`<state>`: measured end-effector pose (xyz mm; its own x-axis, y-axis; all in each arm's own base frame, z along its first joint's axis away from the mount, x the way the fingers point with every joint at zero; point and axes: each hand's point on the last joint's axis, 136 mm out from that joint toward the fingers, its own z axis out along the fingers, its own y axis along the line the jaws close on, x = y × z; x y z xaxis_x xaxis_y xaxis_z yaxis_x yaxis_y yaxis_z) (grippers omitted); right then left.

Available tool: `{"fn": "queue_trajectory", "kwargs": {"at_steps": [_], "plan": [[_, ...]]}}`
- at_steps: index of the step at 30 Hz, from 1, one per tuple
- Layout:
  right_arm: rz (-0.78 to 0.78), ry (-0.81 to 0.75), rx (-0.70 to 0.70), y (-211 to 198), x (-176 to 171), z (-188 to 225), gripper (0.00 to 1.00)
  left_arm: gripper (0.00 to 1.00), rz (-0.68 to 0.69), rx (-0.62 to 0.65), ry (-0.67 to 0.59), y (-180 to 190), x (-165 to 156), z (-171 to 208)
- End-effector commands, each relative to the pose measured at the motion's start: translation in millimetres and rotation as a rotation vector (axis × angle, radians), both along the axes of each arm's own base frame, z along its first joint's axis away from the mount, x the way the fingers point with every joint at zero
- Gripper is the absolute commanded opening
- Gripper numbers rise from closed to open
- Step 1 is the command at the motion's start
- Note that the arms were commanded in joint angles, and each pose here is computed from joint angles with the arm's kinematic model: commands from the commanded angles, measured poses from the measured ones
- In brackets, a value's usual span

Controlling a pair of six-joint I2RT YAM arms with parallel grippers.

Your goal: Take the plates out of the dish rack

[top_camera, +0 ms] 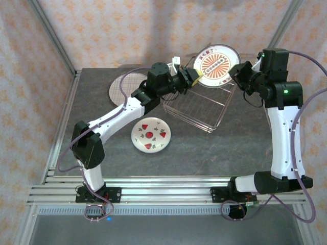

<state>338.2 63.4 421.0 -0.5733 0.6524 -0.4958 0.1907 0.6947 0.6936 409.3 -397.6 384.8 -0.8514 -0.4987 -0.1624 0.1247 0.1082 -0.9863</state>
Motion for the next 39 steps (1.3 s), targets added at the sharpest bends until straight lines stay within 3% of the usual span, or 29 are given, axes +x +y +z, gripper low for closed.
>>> {"fn": "queue_trajectory", "kwargs": {"at_steps": [1, 6, 11, 14, 17, 23, 28, 39], "plan": [[0.072, -0.097, -0.029, 8, -3, 24, 0.47, 0.00, -0.008, -0.014, -0.108, 17, -15, 40], [0.132, -0.113, -0.096, 10, -8, 28, 0.63, 0.00, 0.033, -0.009, -0.117, 54, -17, 49], [0.216, -0.120, -0.217, 22, -7, 26, 0.67, 0.00, 0.065, 0.040, -0.087, 100, -32, 36], [0.327, -0.133, -0.307, 50, -5, 23, 0.68, 0.00, 0.102, 0.099, -0.048, 134, -45, 14], [0.432, -0.177, -0.311, 83, -4, 25, 0.68, 0.00, 0.145, 0.159, -0.010, 169, -61, -10], [0.743, -0.448, -0.296, 155, -30, 38, 0.68, 0.00, 0.184, 0.305, 0.123, 220, -102, -83], [0.854, -0.608, -0.301, 172, -54, 30, 0.68, 0.00, 0.179, 0.385, 0.204, 235, -132, -144], [0.969, -0.543, -0.341, 174, -76, -23, 0.68, 0.00, 0.230, 0.413, 0.229, 246, -139, -225]]}}
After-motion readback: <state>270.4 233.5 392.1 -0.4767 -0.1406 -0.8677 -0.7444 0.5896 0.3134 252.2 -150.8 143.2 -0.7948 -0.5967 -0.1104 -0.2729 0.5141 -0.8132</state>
